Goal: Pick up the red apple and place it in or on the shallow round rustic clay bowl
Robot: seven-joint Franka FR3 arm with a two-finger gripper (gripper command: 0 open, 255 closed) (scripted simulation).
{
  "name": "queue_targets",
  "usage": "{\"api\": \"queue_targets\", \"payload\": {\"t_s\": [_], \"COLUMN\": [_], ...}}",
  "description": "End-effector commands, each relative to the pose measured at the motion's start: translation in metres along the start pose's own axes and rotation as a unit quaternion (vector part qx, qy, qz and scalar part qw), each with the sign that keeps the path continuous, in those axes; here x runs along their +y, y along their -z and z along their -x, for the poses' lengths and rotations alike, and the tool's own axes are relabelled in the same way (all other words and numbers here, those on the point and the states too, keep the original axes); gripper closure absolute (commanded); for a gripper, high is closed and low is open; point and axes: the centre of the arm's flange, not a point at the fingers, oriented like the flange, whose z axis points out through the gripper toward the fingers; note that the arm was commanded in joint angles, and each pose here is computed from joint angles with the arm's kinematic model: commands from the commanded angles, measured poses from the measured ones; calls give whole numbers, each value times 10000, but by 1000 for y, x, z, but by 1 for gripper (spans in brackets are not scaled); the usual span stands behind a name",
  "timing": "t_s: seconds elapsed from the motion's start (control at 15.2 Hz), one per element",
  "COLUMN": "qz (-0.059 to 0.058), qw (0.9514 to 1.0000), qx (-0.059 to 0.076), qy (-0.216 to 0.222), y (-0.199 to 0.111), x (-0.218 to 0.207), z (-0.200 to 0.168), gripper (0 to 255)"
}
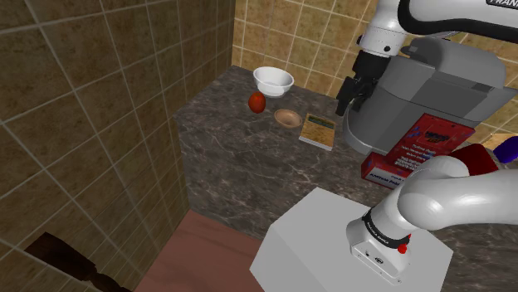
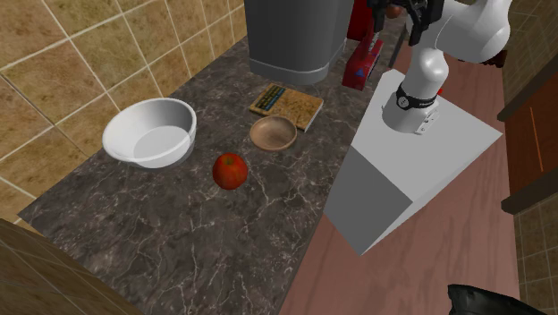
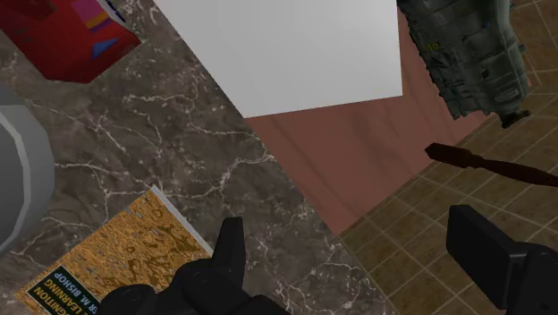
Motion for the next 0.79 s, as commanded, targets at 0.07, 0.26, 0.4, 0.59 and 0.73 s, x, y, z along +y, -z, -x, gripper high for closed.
{"api": "queue_targets", "payload": {"t_s": [0.07, 0.26, 0.4, 0.59, 0.73], "qz": [4, 17, 25, 38, 46], "qw": [10000, 9992, 9983, 9961, 9942], "qx": [28, 113, 170, 255, 311], "qy": [-94, -376, -563, -844, -1031], "y": [-4, -17, -25, -37, -44], "x": [-3, -12, -16, -21, -24], "z": [-11, -45, -68, -103, -127], "gripper": [0, 0, 0, 0, 0]}}
